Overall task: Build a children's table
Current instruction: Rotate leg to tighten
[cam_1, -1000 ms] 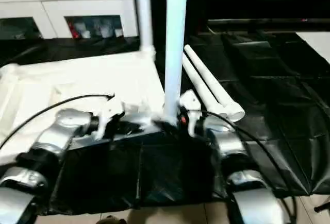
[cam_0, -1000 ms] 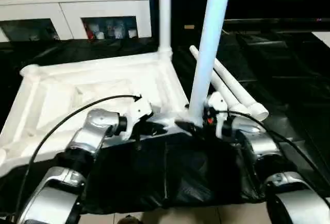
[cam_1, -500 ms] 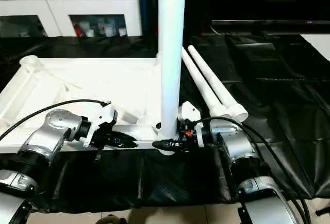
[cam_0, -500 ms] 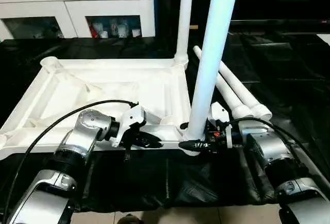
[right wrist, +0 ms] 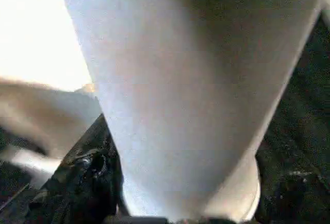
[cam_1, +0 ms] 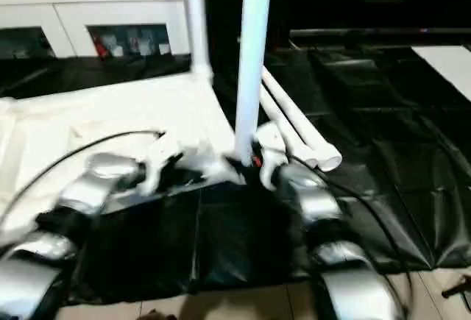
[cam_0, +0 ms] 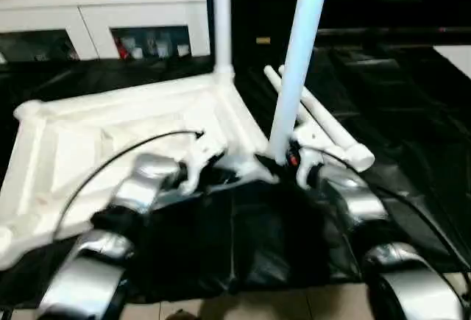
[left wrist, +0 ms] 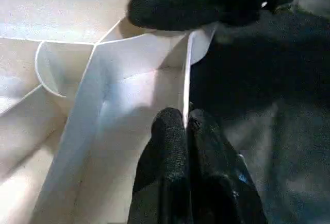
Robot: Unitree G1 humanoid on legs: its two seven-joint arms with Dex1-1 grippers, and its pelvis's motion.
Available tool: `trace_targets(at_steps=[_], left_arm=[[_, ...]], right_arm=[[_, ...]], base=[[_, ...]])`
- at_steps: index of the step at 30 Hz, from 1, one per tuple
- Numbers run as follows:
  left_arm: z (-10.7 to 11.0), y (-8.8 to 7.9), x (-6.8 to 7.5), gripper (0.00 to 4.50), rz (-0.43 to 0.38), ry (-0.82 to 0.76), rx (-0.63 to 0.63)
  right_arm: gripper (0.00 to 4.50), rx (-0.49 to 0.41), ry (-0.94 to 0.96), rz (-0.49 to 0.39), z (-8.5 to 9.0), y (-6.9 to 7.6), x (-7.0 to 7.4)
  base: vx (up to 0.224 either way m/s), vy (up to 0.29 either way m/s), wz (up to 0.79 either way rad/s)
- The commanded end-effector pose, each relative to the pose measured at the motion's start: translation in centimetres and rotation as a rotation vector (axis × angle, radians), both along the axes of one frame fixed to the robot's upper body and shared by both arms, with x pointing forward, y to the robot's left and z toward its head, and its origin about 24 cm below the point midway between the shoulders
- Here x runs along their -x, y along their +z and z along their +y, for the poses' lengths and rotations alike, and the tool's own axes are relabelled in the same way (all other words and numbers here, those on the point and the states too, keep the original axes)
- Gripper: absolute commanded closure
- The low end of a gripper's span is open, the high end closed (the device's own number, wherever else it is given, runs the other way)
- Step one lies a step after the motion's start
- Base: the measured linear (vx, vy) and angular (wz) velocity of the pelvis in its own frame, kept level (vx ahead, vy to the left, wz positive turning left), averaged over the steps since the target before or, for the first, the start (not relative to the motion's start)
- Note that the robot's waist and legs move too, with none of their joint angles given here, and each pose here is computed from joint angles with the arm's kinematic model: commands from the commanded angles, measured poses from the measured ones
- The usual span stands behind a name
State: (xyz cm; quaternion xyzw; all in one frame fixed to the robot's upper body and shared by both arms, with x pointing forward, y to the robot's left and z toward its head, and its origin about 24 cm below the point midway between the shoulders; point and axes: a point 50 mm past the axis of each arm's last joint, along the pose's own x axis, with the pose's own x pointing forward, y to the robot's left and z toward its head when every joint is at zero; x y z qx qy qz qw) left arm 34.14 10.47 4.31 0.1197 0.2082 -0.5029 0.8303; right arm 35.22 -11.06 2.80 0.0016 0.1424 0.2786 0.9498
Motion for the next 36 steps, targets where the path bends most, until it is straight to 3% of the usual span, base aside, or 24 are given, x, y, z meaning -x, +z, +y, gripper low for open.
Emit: trace_targets(at_steps=[1,3,6,14,17,25,30,31,36], left_arm=[[-2.5,0.6,-0.7,4.50,-0.041,0.080,0.060],[-3.6,0.7,-0.6,4.50,-0.055,0.070,0.073],[-3.9,0.8,-0.5,4.50,-0.065,0.045,0.064],[-2.6,0.9,0.0,4.50,-0.087,-0.064,0.068],[-1.8,1.0,0.5,4.50,-0.073,-0.137,0.084],[0.7,1.0,1.8,4.50,-0.028,-0.309,0.077],[1.6,1.0,2.6,4.50,0.012,-0.392,0.082],[1.9,1.1,2.7,4.50,0.019,-0.413,0.085],[2.6,1.3,3.1,4.50,0.034,-0.455,0.079]], right_arm=[[1.77,-0.021,0.029,0.107,3.5,-2.3,1.4],[1.77,-0.020,0.033,0.057,4.4,-1.8,1.2],[1.08,-0.033,0.035,0.044,4.4,-1.5,1.1],[0.52,-0.015,0.150,-0.031,2.1,-0.5,0.7],[0.52,-0.002,0.271,-0.030,0.8,-0.5,1.1],[0.52,0.054,0.762,0.008,-1.0,-0.6,4.2],[0.52,0.062,0.873,0.037,-1.4,-0.5,4.9],[0.77,0.059,0.898,0.044,-1.5,-0.4,5.1],[1.09,0.045,0.961,0.064,-1.6,-0.1,5.6]], base=[[0.000,0.000,0.00],[0.000,0.000,0.00],[0.000,0.000,0.00],[0.000,0.000,0.00],[0.000,0.000,0.00],[0.000,0.000,0.00],[0.000,0.000,0.00],[0.000,0.000,0.00],[0.000,0.000,0.00]])
